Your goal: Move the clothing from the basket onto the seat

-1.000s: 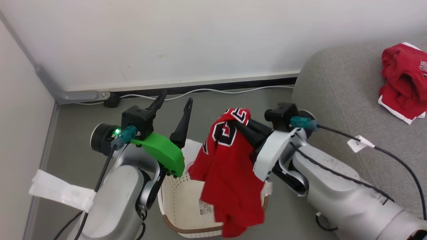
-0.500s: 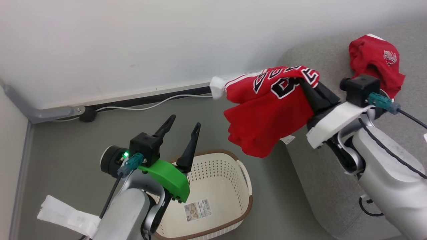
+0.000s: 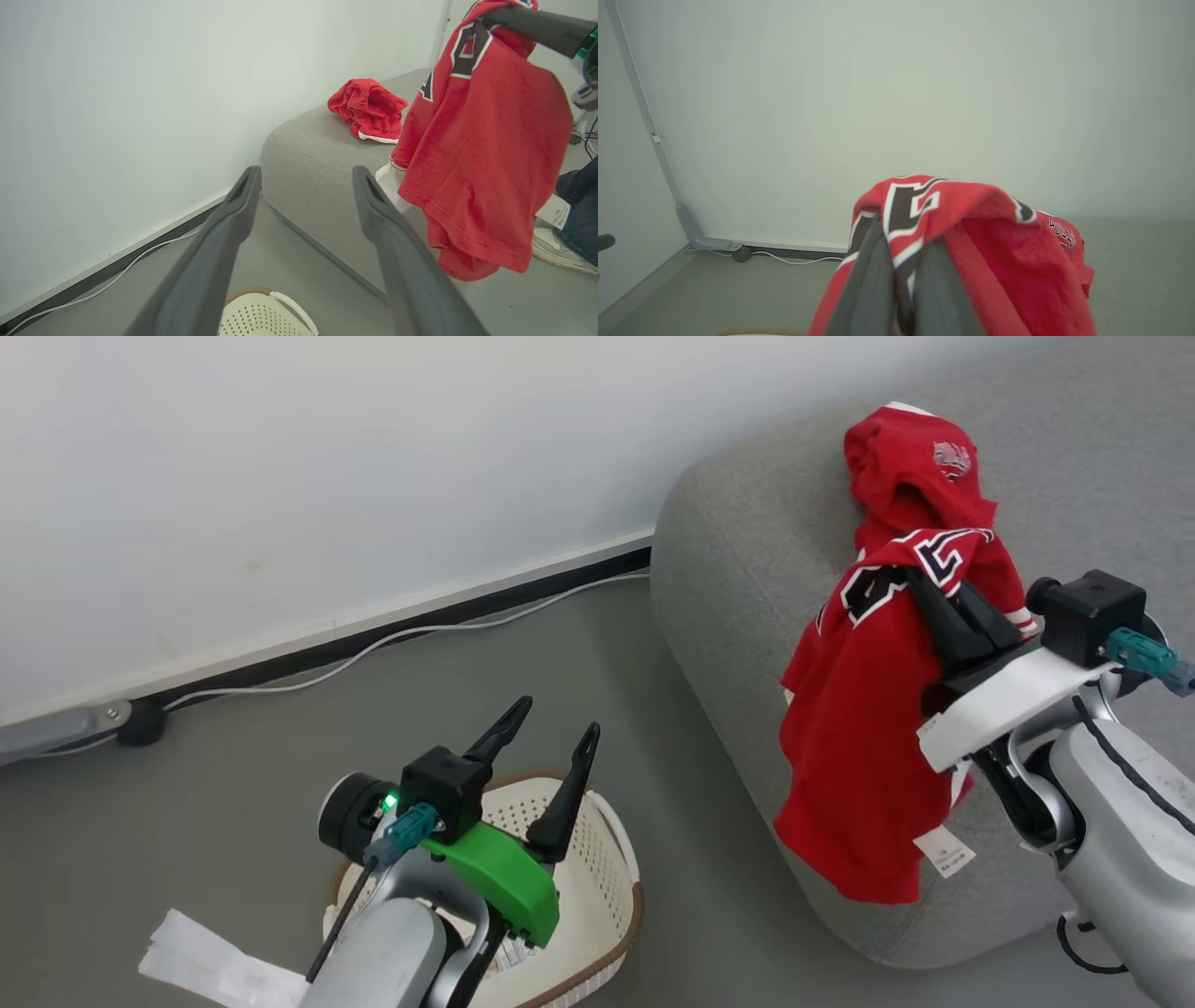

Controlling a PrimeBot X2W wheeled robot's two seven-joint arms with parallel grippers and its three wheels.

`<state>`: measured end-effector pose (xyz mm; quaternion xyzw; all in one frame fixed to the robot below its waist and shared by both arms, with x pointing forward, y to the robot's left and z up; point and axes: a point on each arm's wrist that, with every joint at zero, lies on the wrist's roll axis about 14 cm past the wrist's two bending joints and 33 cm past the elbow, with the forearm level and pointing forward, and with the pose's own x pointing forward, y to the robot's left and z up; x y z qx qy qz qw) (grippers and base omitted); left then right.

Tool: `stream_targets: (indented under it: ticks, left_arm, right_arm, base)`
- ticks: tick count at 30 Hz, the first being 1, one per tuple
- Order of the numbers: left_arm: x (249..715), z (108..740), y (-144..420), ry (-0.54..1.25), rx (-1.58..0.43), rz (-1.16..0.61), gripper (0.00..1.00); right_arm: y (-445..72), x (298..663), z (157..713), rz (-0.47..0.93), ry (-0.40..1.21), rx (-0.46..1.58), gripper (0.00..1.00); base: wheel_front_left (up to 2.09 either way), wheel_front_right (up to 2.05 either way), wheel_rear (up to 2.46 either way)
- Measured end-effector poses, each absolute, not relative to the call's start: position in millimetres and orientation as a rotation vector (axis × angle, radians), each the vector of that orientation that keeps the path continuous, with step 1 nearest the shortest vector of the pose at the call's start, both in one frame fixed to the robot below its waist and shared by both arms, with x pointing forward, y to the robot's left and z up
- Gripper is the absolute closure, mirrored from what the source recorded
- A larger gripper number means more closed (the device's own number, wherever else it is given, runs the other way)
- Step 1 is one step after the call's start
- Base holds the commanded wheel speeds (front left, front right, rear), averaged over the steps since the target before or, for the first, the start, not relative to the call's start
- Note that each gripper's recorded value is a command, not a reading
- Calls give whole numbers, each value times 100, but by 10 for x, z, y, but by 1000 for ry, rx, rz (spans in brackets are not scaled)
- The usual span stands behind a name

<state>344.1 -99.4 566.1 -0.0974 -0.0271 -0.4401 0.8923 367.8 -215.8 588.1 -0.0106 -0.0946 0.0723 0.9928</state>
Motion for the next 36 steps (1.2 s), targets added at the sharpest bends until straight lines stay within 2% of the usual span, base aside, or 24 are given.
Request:
stream_targets:
  ticks: [11,18,25,31,36]
  left_arm:
    - [3190,5606,-1454,-26,-224,-1072,0]
    - [3178,5490,-1512,13,-232,-1099,0]
    - [3265,5405,-1470,37,-238,-1084,0]
    - [3511,5461,-1394,15,-252,-1037,0]
    - [3694,5471,-1330,3,-252,-1017,0]
  right_arm:
    - [-2659,3290,5838,-2,-184,-30,100]
    - [-2856,3313,5855,-58,-183,-23,100]
    - [-2907,3552,6138,-50,-249,-44,100]
    - [-3004,3928,6721,-50,-384,-97,100]
    - [-3170,4254,7027,-85,-435,-99,100]
  base:
    - [0,0,0]
    - [0,0,0]
    - [0,0,0]
    - [0,0,0]
    - [0,0,0]
